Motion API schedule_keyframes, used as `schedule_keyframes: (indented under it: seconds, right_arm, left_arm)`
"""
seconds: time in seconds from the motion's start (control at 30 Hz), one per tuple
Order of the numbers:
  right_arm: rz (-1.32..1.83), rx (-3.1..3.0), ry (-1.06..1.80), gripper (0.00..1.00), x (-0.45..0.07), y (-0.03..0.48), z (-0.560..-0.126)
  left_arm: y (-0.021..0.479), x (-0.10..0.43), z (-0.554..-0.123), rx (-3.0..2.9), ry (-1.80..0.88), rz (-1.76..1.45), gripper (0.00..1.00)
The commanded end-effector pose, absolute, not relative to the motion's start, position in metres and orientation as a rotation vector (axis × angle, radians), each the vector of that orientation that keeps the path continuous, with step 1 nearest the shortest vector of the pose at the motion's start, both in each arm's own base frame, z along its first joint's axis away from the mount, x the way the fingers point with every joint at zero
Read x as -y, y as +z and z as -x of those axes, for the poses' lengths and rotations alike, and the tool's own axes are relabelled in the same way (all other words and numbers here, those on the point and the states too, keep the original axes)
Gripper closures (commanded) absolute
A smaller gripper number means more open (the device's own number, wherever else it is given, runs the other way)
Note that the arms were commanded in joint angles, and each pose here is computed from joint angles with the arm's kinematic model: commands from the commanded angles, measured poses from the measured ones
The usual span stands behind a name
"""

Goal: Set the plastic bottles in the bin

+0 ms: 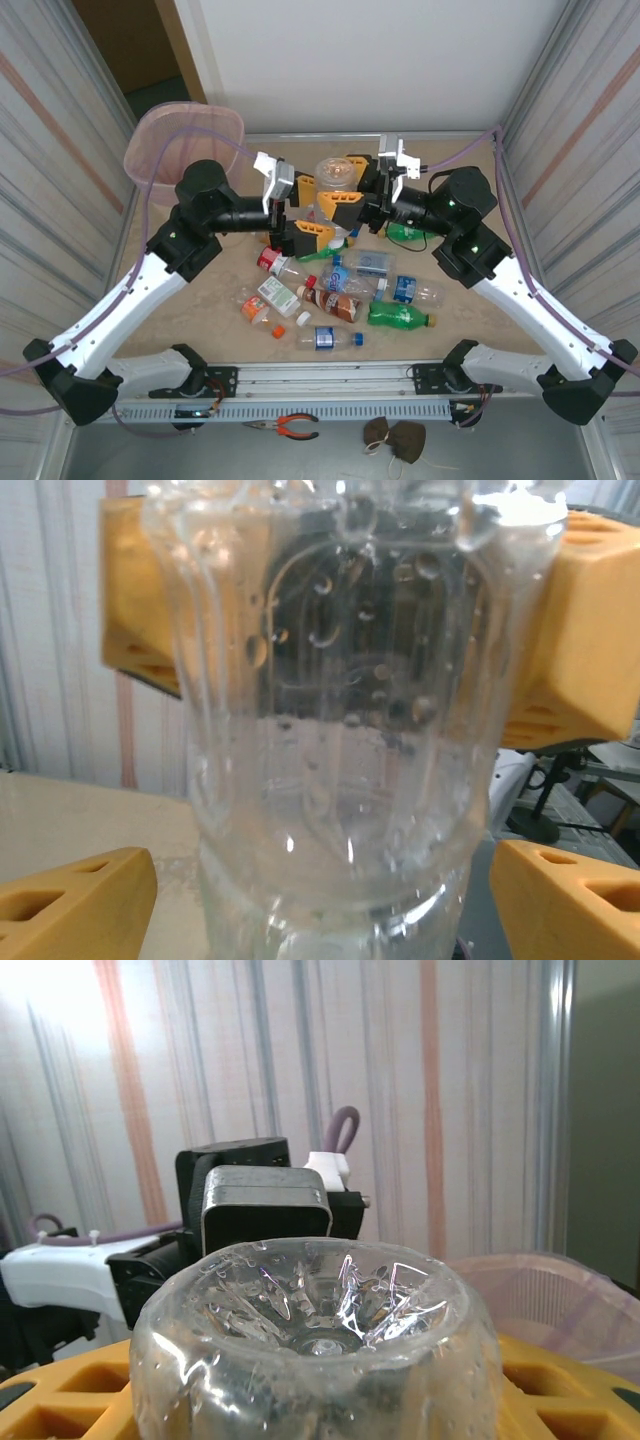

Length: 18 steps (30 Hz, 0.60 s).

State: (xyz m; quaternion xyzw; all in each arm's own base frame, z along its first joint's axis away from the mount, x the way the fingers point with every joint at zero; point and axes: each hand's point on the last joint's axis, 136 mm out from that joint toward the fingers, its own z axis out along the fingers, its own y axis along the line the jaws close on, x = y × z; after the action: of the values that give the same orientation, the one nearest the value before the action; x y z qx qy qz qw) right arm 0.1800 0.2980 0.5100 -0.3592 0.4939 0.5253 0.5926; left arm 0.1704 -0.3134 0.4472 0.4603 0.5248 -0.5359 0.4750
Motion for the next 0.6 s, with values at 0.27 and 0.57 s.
schedule_keyframes:
  seconds: [0.27,0.57]
  right_arm:
    - [0.894,-1.004,1.208,0.52,-0.298,0.540,-0.149]
    - [0.877,-1.030,1.174,0.51,-0.298,0.536,-0.151]
  left_arm:
    - [0.473,0.318,-0.151,-1.116,-1.320,-1.212,0.29]
    - [0.473,0.315,-0.146,-1.116,-1.334,-1.226,0.43]
